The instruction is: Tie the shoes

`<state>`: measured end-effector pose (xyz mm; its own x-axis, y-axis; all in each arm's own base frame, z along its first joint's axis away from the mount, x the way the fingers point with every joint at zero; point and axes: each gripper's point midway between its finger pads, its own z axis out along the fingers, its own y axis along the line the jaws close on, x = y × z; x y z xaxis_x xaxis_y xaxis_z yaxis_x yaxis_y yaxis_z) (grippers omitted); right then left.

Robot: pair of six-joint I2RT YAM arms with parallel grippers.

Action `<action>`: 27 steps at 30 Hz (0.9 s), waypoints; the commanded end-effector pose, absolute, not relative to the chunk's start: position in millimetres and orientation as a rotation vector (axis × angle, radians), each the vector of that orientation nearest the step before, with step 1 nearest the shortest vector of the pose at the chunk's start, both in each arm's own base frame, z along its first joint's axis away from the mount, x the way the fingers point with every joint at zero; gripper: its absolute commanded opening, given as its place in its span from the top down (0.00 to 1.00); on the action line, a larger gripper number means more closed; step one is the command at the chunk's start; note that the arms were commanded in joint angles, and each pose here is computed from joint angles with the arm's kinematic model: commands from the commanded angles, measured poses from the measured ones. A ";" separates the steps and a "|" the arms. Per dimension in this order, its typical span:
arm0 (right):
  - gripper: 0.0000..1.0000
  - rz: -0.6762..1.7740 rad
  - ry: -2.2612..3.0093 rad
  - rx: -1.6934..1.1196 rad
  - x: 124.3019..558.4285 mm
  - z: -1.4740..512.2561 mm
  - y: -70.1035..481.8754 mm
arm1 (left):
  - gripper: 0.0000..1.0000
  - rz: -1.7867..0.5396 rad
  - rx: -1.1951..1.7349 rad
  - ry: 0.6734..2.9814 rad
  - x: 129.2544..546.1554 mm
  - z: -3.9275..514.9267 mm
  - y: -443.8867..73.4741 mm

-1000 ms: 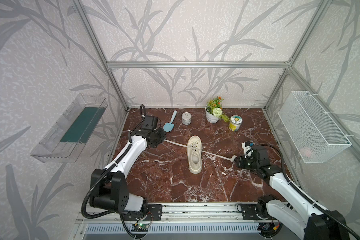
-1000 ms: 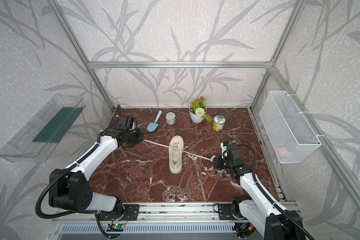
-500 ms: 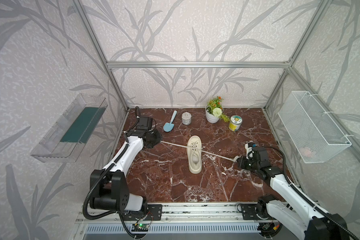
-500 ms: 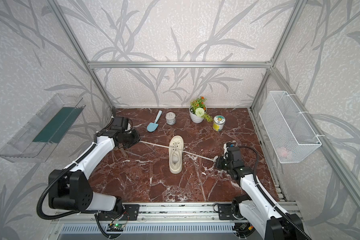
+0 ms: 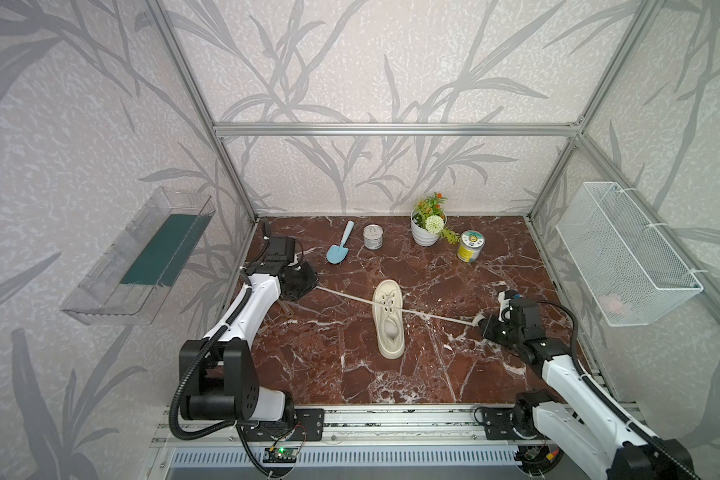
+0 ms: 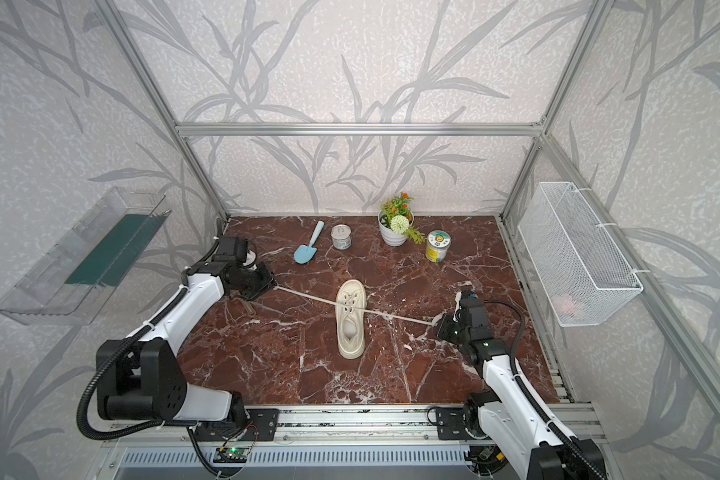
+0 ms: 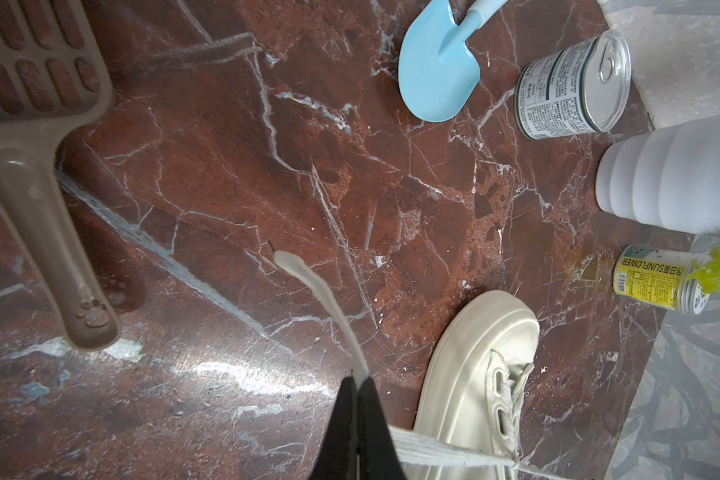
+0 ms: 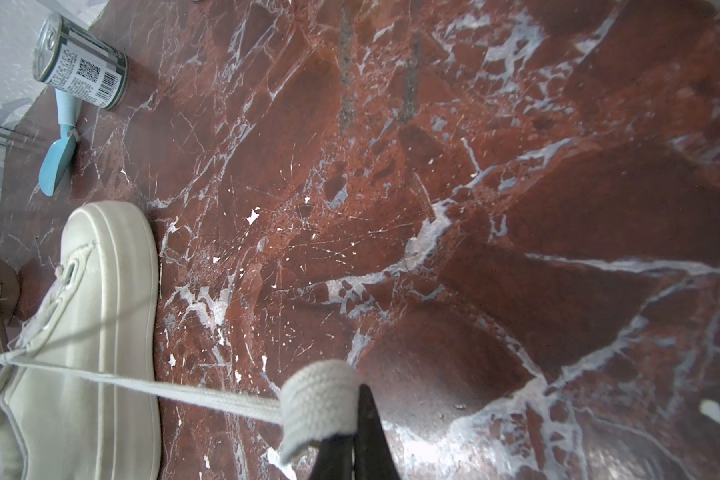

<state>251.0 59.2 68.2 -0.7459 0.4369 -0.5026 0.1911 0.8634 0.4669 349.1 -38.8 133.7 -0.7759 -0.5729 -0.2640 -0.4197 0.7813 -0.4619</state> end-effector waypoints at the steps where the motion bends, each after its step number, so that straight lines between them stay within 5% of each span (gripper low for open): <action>1: 1.00 0.387 2.442 0.546 241.9 53.0 35.9 | 1.00 -0.422 -0.799 2.543 354.4 131.2 -10.5; 16: 1.00 0.336 2.431 0.577 240.0 54.6 26.0 | 1.00 -0.436 -0.865 2.595 343.0 112.9 -1.7; 27: 1.00 0.633 2.395 0.338 263.6 94.6 72.1 | 1.00 -0.641 -0.848 2.603 309.1 107.0 -50.3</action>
<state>252.3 65.6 73.6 -0.7702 0.4168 -0.4828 0.1483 0.8532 0.5000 313.9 -46.8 96.1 -0.7858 -0.6057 -0.1254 -0.4811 0.7258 -0.4917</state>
